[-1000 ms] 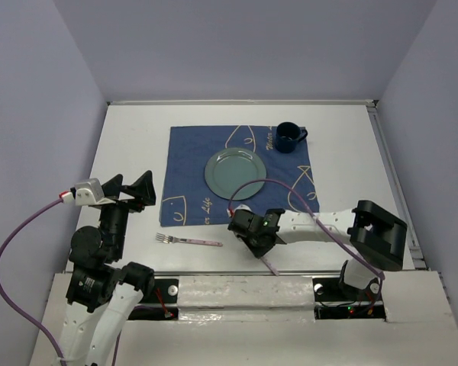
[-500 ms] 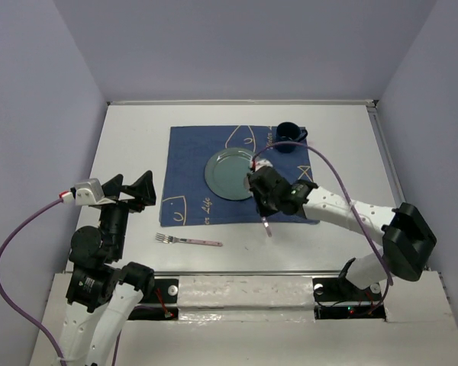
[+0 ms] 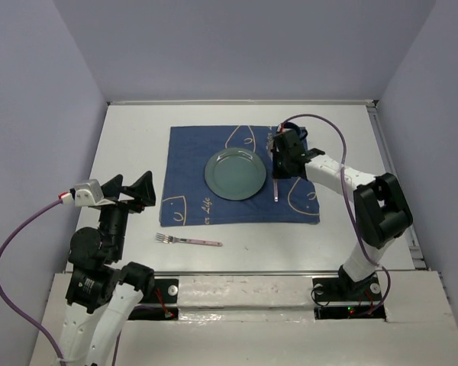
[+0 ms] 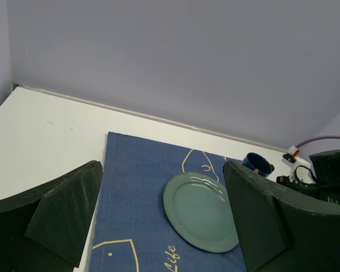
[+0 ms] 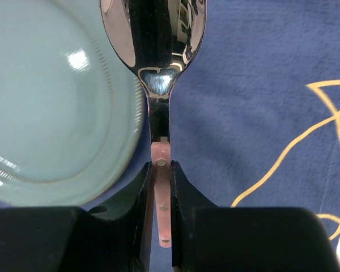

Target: Set the dinner table for one person

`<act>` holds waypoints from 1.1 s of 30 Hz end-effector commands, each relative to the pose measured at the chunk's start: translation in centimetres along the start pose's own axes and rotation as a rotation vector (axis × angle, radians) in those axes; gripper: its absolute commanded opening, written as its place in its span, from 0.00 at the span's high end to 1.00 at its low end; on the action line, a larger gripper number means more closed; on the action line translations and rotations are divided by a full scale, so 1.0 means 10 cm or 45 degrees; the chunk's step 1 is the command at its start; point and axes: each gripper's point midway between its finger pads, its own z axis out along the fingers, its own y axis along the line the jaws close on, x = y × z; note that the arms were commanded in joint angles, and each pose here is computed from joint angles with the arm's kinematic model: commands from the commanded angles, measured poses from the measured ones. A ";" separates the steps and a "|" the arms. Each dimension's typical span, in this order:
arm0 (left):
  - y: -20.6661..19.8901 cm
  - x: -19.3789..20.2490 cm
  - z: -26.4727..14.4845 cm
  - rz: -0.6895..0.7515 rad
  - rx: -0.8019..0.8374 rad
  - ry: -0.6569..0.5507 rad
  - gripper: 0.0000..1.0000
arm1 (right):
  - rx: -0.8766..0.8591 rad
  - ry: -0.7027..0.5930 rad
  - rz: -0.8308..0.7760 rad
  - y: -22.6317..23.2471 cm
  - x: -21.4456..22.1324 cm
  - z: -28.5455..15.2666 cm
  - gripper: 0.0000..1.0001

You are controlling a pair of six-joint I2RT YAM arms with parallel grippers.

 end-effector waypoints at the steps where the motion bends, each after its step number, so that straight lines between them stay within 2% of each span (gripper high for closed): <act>1: -0.04 -0.07 0.00 -0.007 0.021 -0.037 0.01 | -0.081 -0.106 0.048 0.05 -0.39 0.03 1.00; 20: -0.04 -0.03 0.03 -0.003 0.020 -0.022 0.01 | -0.015 -0.031 0.080 -0.13 -0.24 0.41 1.00; 24: -0.04 -0.01 0.04 0.000 0.020 -0.012 0.01 | 0.000 -0.030 0.091 -0.15 -0.23 0.41 0.82; 30: -0.05 0.00 0.05 -0.001 0.023 -0.007 0.01 | 0.040 -0.046 0.092 -0.22 -0.23 0.39 0.67; 33: -0.05 0.01 0.05 0.000 0.024 -0.003 0.01 | 0.046 -0.053 0.094 -0.23 -0.24 0.37 0.66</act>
